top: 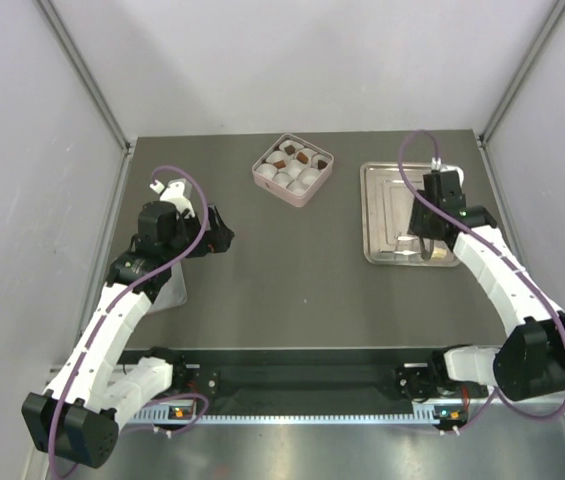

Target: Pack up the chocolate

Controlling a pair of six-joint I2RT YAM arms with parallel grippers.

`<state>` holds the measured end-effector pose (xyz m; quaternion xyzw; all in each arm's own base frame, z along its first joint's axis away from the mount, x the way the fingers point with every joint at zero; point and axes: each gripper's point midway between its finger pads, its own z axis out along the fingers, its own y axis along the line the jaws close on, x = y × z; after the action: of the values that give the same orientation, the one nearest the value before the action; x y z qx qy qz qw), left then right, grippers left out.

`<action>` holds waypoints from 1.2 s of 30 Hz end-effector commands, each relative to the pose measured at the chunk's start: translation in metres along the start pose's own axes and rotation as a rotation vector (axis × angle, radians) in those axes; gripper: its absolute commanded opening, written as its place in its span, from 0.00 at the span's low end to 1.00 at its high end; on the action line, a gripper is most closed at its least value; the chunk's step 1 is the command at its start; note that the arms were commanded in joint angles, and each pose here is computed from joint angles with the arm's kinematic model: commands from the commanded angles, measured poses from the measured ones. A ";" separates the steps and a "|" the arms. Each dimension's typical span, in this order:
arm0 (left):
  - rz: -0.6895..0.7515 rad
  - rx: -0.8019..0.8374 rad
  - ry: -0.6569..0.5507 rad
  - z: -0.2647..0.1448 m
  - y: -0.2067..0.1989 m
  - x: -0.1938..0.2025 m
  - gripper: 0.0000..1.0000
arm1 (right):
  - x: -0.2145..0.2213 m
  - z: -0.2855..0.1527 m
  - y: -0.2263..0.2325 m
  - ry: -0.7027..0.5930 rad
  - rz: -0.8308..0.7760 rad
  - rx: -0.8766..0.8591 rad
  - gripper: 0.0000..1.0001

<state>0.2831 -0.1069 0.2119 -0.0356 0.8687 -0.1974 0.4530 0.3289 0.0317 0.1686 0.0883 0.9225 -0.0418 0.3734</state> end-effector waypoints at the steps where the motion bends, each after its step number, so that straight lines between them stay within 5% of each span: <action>1: 0.020 0.027 -0.055 -0.002 -0.006 -0.014 0.99 | 0.018 -0.008 -0.025 0.020 0.087 0.054 0.46; 36: 0.016 0.058 -0.061 -0.005 -0.012 -0.013 0.99 | 0.088 -0.017 -0.063 0.134 0.263 0.137 0.50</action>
<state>0.2820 -0.1089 0.2129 -0.0326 0.8679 -0.2030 0.4522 0.2427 -0.0096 0.1173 0.2130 0.9288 -0.0554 0.2981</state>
